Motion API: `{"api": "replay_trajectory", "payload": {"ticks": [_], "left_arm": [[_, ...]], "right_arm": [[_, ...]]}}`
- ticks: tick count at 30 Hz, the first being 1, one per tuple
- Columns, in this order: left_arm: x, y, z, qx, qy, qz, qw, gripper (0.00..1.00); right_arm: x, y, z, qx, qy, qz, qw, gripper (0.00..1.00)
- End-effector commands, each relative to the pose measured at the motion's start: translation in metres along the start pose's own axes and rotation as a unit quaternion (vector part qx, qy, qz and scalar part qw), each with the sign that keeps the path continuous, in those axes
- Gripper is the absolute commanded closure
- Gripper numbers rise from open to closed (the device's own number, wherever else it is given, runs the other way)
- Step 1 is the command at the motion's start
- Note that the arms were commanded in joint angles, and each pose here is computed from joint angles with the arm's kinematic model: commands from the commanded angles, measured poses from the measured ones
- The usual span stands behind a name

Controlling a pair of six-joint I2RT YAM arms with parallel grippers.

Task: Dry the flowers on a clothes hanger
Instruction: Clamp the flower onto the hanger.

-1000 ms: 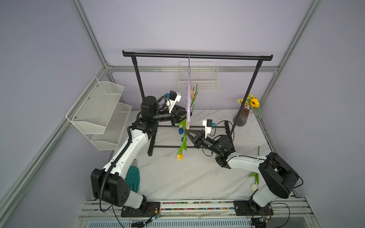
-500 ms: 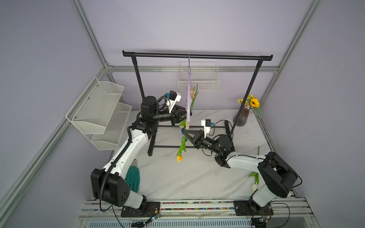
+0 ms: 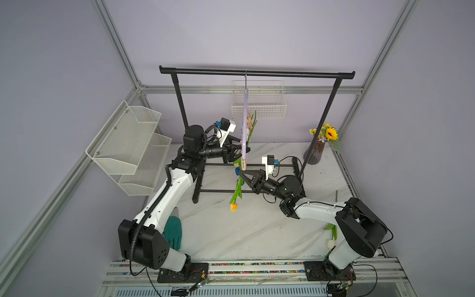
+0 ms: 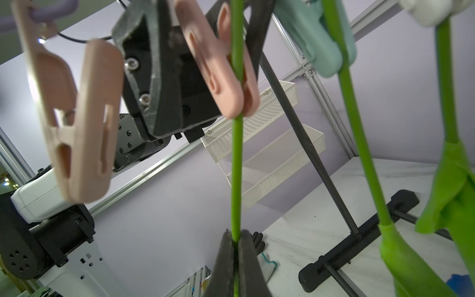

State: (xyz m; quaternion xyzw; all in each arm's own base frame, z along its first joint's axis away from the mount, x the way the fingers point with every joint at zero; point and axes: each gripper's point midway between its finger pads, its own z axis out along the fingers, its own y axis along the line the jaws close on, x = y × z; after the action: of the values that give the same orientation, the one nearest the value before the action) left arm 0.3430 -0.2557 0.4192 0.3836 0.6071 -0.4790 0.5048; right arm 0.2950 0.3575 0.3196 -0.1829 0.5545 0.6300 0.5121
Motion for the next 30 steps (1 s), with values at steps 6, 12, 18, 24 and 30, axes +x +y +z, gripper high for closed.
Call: {"api": "replay_trajectory", "payload": {"ticks": [6,12,18,24,30], "left_arm": [[-0.021,-0.014,-0.01,-0.007,-0.021,0.042,0.999,0.24],[-0.021,-0.009,-0.019,-0.057,-0.02,0.038,0.997,0.03],[-0.014,0.001,-0.03,-0.096,-0.019,0.02,0.995,0.0],[0.0,-0.001,-0.044,-0.124,-0.016,0.008,0.992,0.0],[0.023,-0.003,-0.054,-0.146,-0.006,-0.011,0.989,0.0]], "right_arm": [[-0.007,0.002,0.002,0.004,-0.011,-0.015,1.0,1.0],[-0.007,-0.007,-0.004,0.042,-0.004,-0.034,0.999,0.92],[-0.006,-0.012,-0.014,0.082,0.015,-0.059,0.995,0.73],[-0.004,-0.019,-0.032,0.134,0.032,-0.074,0.988,0.59],[-0.006,-0.019,-0.048,0.165,0.039,-0.088,0.982,0.59]]}}
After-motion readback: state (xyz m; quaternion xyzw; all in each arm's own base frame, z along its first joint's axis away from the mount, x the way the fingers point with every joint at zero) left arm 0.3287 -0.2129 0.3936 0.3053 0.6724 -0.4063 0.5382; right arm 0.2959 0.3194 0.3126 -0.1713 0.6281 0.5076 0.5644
